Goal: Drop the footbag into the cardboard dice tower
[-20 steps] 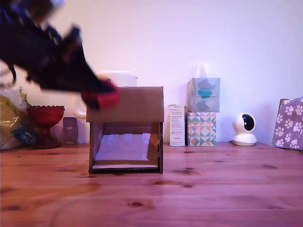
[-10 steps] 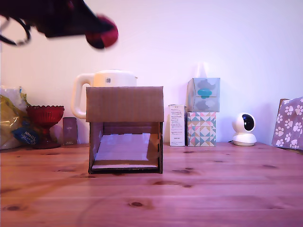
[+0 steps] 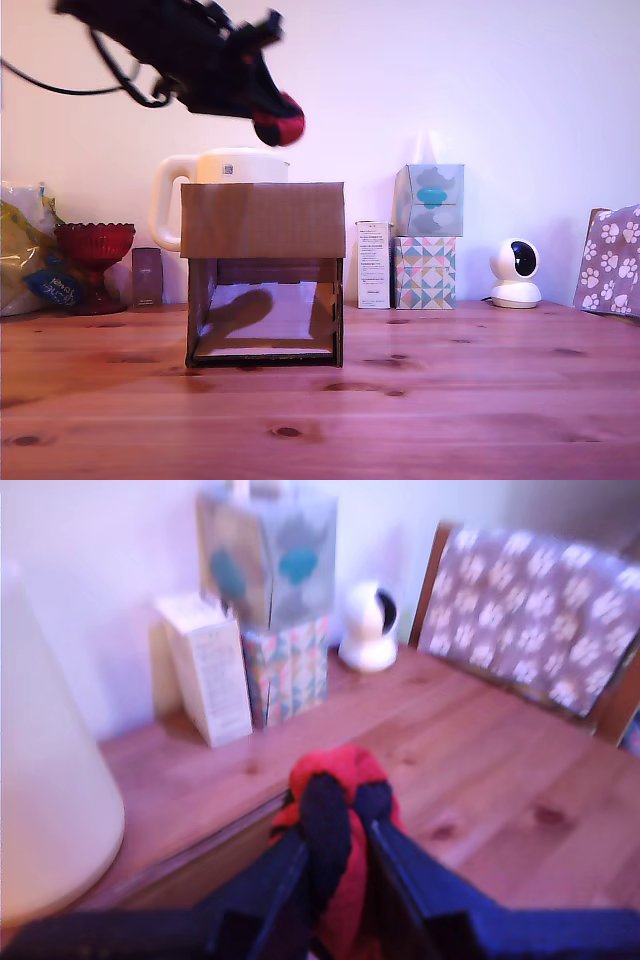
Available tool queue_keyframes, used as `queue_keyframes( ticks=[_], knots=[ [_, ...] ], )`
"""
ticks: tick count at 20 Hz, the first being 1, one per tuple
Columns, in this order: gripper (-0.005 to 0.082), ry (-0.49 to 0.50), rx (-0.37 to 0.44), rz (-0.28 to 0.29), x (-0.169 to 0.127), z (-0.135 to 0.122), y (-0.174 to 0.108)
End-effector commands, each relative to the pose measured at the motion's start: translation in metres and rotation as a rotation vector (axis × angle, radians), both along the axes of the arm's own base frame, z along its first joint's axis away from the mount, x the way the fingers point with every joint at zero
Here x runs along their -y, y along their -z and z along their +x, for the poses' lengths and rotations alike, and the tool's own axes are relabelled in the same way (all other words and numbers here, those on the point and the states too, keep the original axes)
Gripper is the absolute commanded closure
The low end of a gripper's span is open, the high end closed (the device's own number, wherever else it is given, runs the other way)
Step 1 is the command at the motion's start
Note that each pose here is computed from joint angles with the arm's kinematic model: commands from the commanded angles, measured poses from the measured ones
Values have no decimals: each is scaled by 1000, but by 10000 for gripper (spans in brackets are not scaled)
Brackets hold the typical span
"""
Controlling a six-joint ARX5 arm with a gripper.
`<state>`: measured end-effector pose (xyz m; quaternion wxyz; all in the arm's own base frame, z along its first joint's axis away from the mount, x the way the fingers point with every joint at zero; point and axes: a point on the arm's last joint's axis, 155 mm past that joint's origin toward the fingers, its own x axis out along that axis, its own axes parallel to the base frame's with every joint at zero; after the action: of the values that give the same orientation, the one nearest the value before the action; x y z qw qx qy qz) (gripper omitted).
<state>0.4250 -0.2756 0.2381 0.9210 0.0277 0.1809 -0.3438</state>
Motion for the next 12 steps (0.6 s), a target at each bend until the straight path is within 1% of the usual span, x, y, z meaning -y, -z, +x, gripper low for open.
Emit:
queue_keyframes(
  ticks=[1,3,7,8,9,10,11,12],
  knots=[
    [657,0,-59,35,2,6,14],
    [657,3,-91,66,4,11,16],
    [651,-15,-82,102,1,18,14],
    [566,-17,-81,103,0,18,14],
    [400,-30,-76,105,-2,20,14],
    [209,-45,-72,110,-4,22,12],
    [64,-56,-69,116,-6,24,11],
    [-15,-63,-72,122,-8,24,9]
  ],
)
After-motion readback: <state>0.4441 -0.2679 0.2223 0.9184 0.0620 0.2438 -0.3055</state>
